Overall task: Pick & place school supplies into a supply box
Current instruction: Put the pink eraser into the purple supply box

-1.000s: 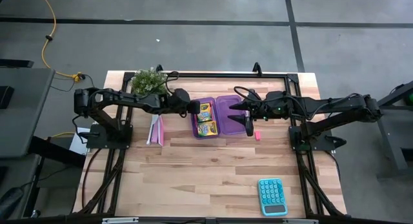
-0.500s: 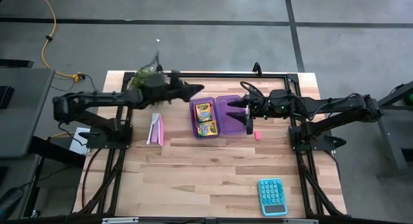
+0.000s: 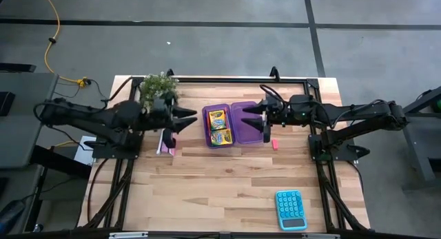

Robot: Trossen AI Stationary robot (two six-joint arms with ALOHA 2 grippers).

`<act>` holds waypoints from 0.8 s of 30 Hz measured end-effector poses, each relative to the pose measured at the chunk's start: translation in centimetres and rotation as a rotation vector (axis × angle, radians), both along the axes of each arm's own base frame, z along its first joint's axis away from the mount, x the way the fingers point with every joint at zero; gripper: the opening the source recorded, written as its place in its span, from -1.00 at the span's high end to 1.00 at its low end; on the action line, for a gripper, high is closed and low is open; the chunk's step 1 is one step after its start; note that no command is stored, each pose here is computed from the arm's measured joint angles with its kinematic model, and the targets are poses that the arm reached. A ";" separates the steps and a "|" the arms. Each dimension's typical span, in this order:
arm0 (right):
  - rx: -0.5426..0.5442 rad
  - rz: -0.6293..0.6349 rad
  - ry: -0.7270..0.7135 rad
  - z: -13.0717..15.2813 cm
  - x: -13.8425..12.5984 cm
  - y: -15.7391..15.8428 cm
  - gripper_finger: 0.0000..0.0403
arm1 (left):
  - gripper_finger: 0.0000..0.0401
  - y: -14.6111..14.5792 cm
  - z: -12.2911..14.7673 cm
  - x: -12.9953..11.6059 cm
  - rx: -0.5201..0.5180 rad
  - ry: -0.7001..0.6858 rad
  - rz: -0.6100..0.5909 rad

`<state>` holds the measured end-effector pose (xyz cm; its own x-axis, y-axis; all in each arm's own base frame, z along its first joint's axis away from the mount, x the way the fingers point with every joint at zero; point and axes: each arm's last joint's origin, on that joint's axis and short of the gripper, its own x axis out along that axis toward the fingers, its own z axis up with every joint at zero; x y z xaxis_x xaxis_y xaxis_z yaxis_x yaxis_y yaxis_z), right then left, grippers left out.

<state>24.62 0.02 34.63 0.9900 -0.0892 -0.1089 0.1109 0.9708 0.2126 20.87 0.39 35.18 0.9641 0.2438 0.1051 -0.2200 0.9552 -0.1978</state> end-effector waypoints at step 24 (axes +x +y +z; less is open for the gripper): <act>0.366 -0.334 0.515 -3.6 -2.5 -0.5 0.05 | 0.50 -0.9 0.0 -0.5 0.074 0.039 0.124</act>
<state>22.10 -0.46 31.04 0.7306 -0.2472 -0.6365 0.5640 0.7440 0.3584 20.34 -0.49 35.22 0.9309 0.3540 0.0898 -0.3431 0.9320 -0.1169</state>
